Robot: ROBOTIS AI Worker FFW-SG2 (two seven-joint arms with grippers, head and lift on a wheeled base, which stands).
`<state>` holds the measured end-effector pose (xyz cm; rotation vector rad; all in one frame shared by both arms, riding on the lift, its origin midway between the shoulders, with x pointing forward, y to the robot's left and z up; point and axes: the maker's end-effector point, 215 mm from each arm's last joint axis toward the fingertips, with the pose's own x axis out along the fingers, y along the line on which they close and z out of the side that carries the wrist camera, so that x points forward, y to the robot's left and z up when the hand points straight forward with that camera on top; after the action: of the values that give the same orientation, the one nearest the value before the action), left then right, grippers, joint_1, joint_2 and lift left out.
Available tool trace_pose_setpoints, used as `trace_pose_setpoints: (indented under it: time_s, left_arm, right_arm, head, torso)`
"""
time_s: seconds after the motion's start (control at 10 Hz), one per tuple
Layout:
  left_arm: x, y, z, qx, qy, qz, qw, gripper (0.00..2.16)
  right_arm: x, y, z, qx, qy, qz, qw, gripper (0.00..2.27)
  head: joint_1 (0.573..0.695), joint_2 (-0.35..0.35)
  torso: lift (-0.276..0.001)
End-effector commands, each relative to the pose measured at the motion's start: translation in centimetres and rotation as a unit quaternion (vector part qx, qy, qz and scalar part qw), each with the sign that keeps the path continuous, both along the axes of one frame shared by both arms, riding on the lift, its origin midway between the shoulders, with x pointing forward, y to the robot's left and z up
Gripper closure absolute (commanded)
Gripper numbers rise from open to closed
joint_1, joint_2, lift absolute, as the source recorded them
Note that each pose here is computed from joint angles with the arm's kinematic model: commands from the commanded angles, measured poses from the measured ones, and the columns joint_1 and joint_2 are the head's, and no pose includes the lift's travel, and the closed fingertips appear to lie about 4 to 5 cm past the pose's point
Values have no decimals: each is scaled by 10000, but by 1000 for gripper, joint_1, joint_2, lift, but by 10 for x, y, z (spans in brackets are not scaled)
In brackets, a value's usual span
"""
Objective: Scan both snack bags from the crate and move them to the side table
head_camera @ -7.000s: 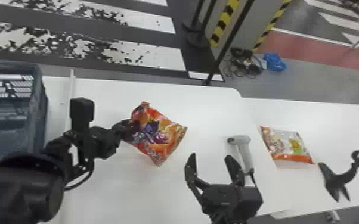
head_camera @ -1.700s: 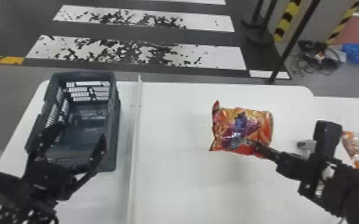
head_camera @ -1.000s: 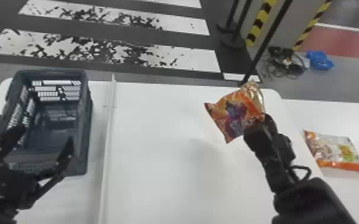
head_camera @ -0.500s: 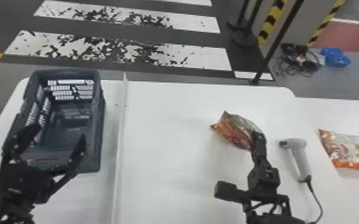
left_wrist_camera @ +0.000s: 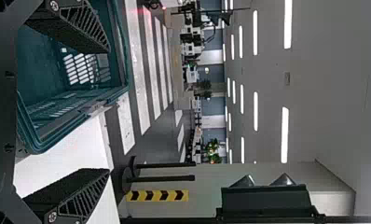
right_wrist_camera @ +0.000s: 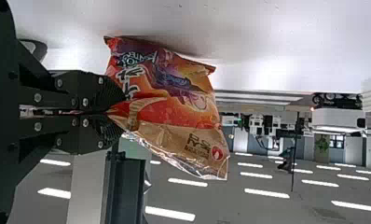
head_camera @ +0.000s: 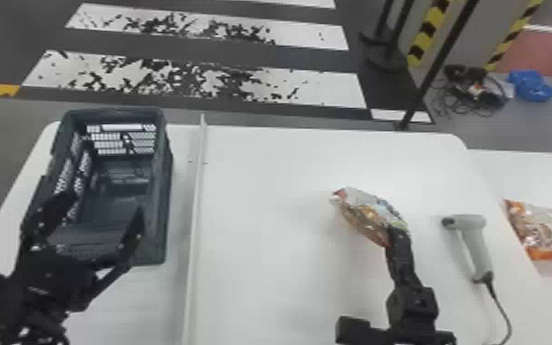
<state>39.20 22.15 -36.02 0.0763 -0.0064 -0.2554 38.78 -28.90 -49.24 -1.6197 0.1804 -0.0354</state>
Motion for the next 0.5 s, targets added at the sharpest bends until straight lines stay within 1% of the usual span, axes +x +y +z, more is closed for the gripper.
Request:
trace_pose_setpoints:
  time_s: [0.0, 0.1, 0.2, 0.3, 0.4]
  left_arm:
    - [1, 0, -2, -5, 15, -5, 10000, 90]
    - [1, 1, -4, -20, 30, 2, 10000, 90]
    - [2, 2, -3, -16, 14, 6, 10000, 90]
    - [2, 2, -4, -23, 21, 10, 10000, 90]
    - [3, 3, -5, -30, 29, 14, 10000, 90]
  right_arm:
    - [-9, 2, 7, 320, 142, -19, 9994, 275]
    - [-15, 2, 7, 594, 409, -82, 9974, 6]
    - [-18, 7, 6, 1078, 649, -104, 9920, 6]
    - [-19, 11, 6, 1811, 981, -209, 9783, 33]
    - [-21, 10, 1, 2666, 1483, -443, 9513, 43]
  head:
    - [695, -100]
    - [695, -96]
    - [695, -96]
    - [695, -95]
    - [695, -85]
  torso:
    - [-75]
    - [-75]
    - [-75]
    - [-75]
    - [-75]
